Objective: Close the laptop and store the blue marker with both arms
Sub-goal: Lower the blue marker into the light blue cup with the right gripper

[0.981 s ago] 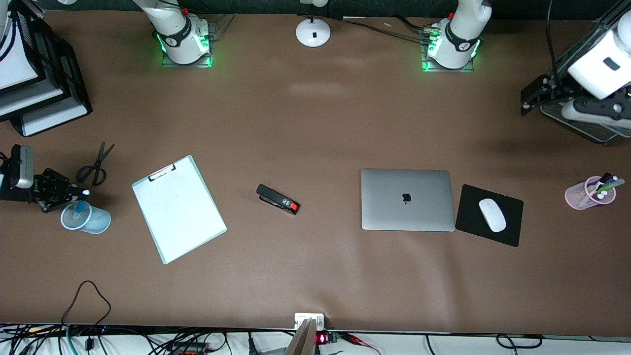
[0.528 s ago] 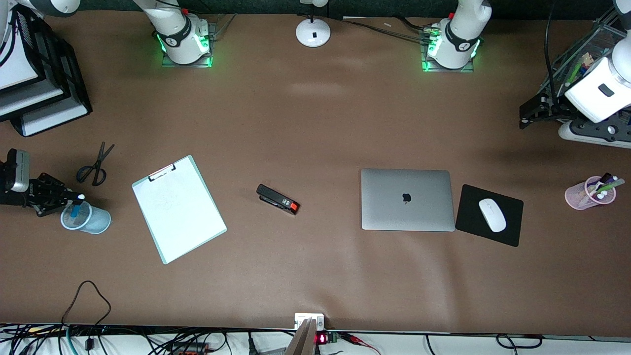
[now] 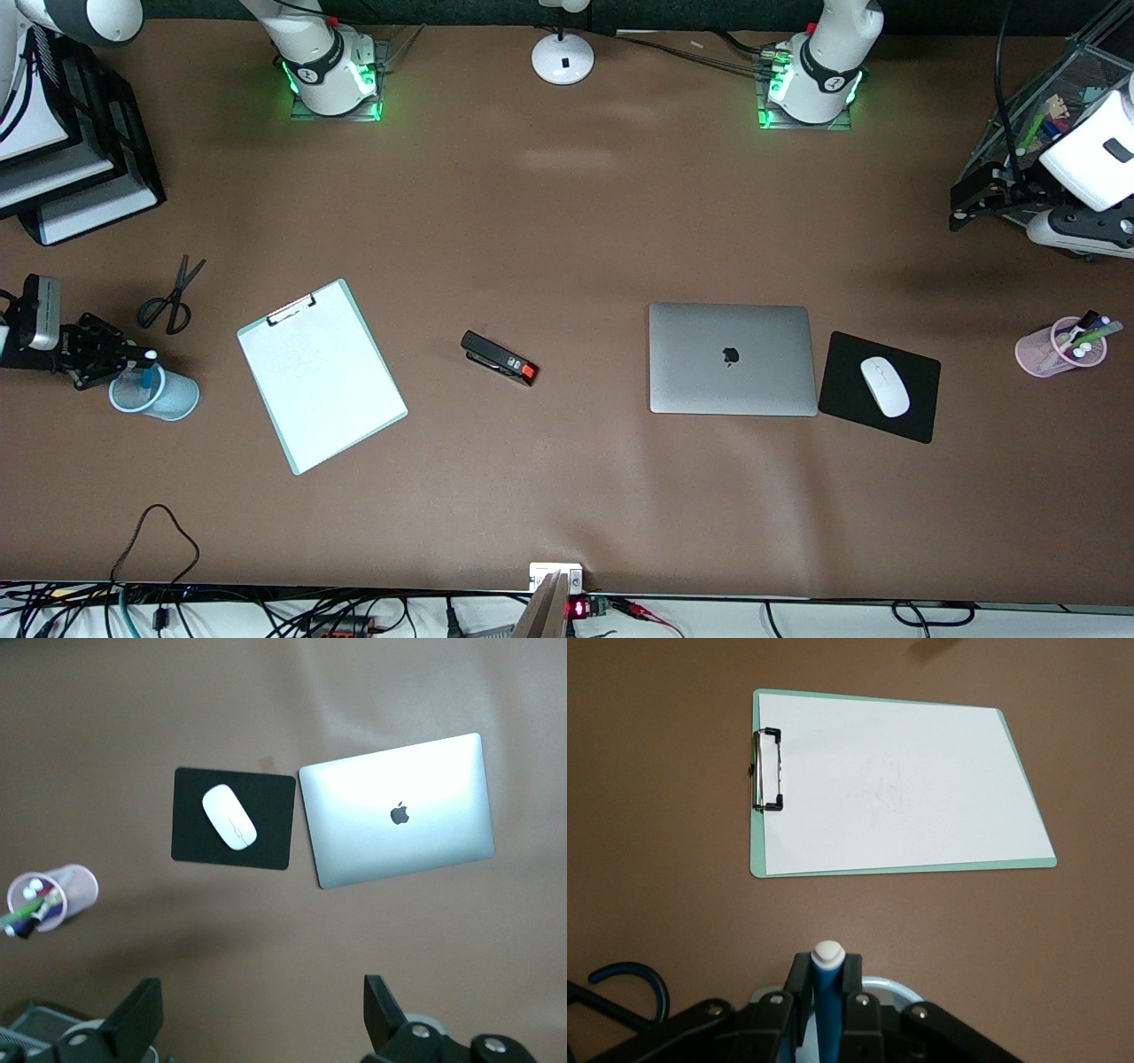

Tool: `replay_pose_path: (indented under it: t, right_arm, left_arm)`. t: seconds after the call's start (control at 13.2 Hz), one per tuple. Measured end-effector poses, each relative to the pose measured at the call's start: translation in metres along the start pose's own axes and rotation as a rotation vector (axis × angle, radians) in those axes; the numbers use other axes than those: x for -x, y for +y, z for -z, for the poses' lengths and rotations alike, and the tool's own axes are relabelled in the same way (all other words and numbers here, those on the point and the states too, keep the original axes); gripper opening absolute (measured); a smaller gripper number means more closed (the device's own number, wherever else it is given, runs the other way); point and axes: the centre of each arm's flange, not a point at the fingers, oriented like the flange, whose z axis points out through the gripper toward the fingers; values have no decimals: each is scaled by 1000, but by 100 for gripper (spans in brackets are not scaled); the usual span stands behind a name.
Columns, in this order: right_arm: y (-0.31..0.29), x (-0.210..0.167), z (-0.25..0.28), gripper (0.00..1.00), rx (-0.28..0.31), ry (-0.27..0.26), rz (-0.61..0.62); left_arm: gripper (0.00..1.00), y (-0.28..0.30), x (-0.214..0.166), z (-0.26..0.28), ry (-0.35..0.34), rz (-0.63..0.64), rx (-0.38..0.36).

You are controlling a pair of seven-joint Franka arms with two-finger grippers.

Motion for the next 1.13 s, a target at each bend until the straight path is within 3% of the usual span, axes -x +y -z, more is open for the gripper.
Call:
replay_pose_path:
  t: [0.23,0.6,0.68,1.13]
  right_arm:
    - [-2,5,4,44,29,-2,-73]
    - [5,-8,39,96,68,-29,-353]
    - [12,-20,51,100,75,-34,-414]
    - [76,-131,85,100,76,-87,-817]
  left_arm:
    - [100,-2,0,0,2,-62,4]
    - [100,-17,5,-2,2,4,85]
    - [100,-16,6,-3,-7,38,89]
    - [100,12,3,-1,-28,174,91]
